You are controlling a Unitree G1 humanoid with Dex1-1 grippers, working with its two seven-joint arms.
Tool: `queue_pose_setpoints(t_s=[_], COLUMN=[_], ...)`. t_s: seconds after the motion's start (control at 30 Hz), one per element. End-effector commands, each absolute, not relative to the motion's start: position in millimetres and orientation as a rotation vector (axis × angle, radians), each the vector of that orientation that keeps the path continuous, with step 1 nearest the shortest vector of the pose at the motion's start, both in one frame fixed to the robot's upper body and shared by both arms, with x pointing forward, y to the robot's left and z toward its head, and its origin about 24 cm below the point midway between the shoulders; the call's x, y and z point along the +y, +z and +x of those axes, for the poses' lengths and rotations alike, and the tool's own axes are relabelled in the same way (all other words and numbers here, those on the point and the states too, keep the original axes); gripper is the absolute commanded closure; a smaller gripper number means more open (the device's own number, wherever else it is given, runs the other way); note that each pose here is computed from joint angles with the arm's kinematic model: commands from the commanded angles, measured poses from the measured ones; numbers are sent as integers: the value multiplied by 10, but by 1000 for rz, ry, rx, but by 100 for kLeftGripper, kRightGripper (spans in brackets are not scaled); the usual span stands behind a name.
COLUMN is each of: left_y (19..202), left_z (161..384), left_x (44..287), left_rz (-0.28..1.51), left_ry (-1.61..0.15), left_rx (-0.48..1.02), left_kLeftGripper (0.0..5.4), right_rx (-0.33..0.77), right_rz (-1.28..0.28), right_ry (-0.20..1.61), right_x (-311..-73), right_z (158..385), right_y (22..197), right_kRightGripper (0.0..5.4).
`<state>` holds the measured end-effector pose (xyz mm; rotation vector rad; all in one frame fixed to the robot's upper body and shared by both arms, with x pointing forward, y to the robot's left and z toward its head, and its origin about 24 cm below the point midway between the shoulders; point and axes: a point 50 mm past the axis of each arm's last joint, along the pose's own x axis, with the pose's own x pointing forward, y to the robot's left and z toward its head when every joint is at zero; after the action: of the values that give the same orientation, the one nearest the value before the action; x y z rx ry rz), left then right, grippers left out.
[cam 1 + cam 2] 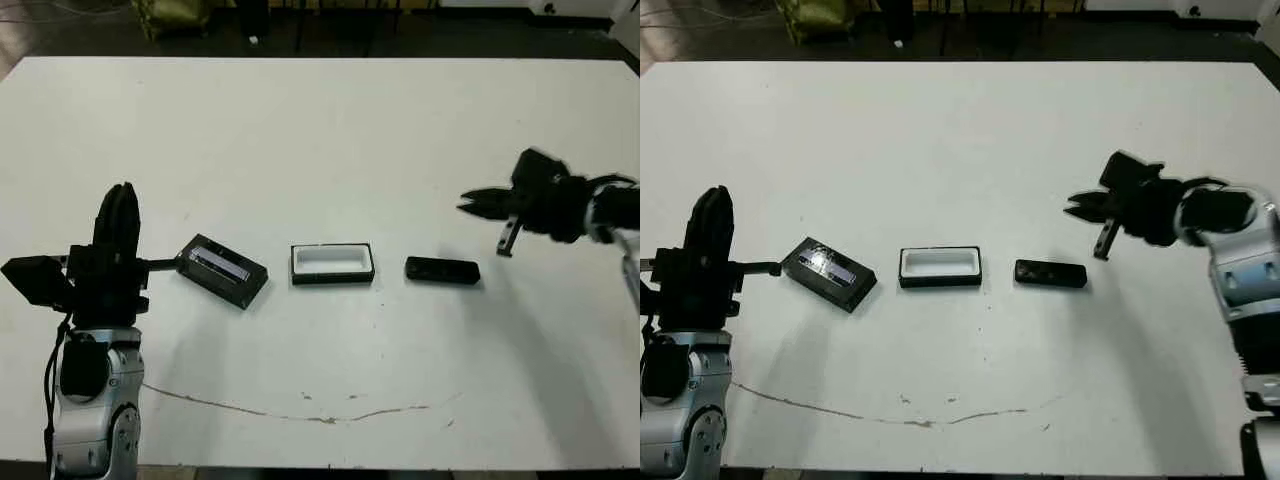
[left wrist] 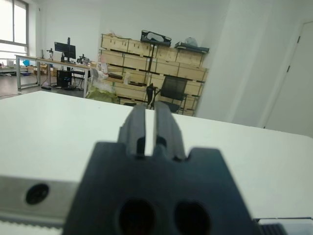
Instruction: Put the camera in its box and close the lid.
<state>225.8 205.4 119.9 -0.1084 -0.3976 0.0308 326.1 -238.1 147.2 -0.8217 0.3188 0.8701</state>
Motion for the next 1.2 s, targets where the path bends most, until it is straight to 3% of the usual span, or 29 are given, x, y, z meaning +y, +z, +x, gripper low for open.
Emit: queue_pose_setpoints(t_s=[0.03, 0.2, 0.4, 1.2], left_y=[1140, 1140, 1142, 1143], left_z=[2241, 2241, 2242, 2233], left_x=[2066, 2069, 2064, 2071], left_rz=[-107, -109, -108, -111], left_ry=[40, 32, 32, 34], left_rx=[-359, -361, -363, -360], left_kLeftGripper=[537, 537, 537, 537], right_rx=[345, 373, 385, 599], right_rz=[-789, -714, -769, -815], right_ry=[904, 918, 907, 989], right_x=[-2429, -2553, -2574, -2563], right_z=[3273, 3274, 3268, 3139], right_y=[1467, 1507, 1460, 1078], right_kRightGripper=[540, 540, 540, 540])
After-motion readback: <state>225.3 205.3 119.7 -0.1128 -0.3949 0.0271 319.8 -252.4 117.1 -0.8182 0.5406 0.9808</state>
